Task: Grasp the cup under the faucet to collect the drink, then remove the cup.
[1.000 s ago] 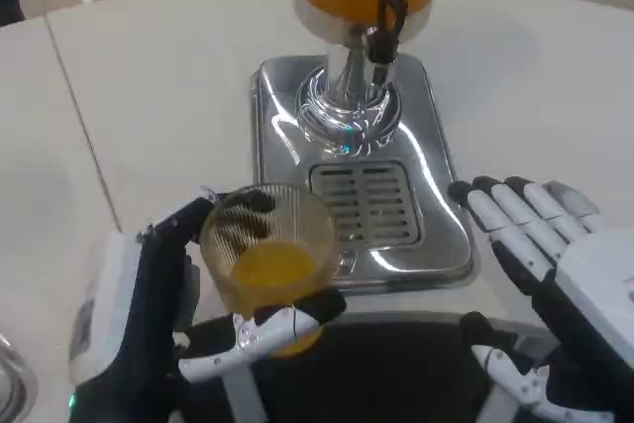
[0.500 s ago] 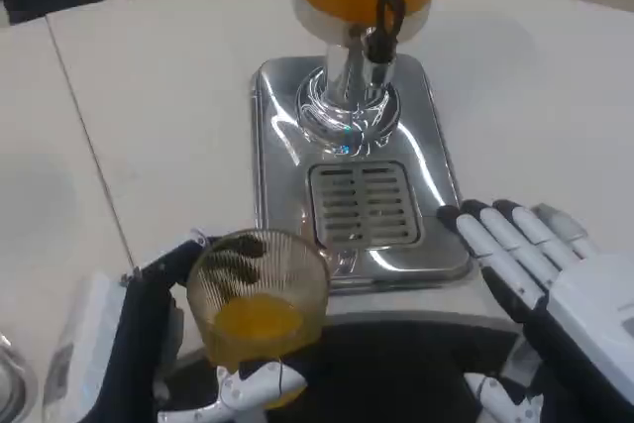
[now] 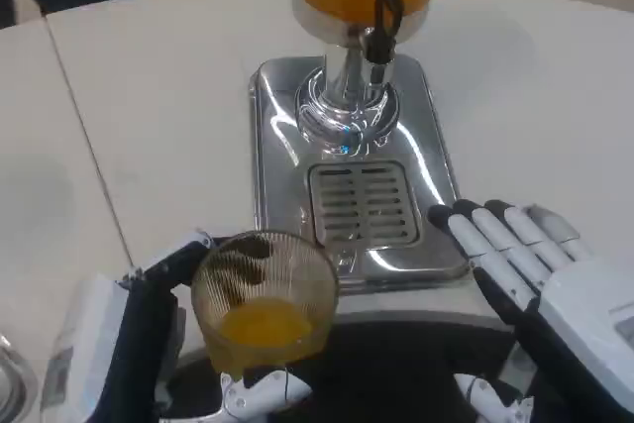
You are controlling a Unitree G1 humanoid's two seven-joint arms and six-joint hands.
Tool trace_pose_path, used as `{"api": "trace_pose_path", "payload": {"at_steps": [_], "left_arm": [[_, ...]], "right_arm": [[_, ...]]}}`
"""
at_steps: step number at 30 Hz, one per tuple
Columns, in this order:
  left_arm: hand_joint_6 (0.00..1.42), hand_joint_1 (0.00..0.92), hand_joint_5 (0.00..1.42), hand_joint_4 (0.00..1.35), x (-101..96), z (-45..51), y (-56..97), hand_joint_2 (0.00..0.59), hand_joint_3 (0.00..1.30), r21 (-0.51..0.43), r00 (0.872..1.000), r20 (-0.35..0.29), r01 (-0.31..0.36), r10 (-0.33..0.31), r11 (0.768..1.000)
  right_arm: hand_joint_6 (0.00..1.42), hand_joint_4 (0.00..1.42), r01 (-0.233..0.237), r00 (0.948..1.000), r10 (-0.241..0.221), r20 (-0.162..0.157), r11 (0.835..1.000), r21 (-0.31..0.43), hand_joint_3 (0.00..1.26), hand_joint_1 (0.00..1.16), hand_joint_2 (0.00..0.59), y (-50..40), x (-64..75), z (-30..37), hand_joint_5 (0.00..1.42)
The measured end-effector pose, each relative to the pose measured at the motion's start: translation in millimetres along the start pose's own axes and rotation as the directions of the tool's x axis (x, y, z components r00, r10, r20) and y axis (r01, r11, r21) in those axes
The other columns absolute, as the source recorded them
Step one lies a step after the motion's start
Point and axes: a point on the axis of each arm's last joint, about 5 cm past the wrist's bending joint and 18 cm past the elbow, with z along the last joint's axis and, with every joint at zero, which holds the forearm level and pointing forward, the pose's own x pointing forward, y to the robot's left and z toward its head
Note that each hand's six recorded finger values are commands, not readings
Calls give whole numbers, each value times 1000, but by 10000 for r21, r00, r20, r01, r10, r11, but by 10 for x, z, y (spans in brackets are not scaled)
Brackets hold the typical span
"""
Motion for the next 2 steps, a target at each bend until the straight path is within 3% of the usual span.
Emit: {"api": "trace_pose_path", "payload": {"at_steps": [2], "left_arm": [[1424, 609, 1424, 1111, 0, 2, 3, 21, 1126, 2, 10000, 2, 38, -38, 10000]], "right_arm": [[0, 0, -19, 10000, 19, 35, 10000, 25, 0, 312, 566, 3, 5, 5, 0]]}}
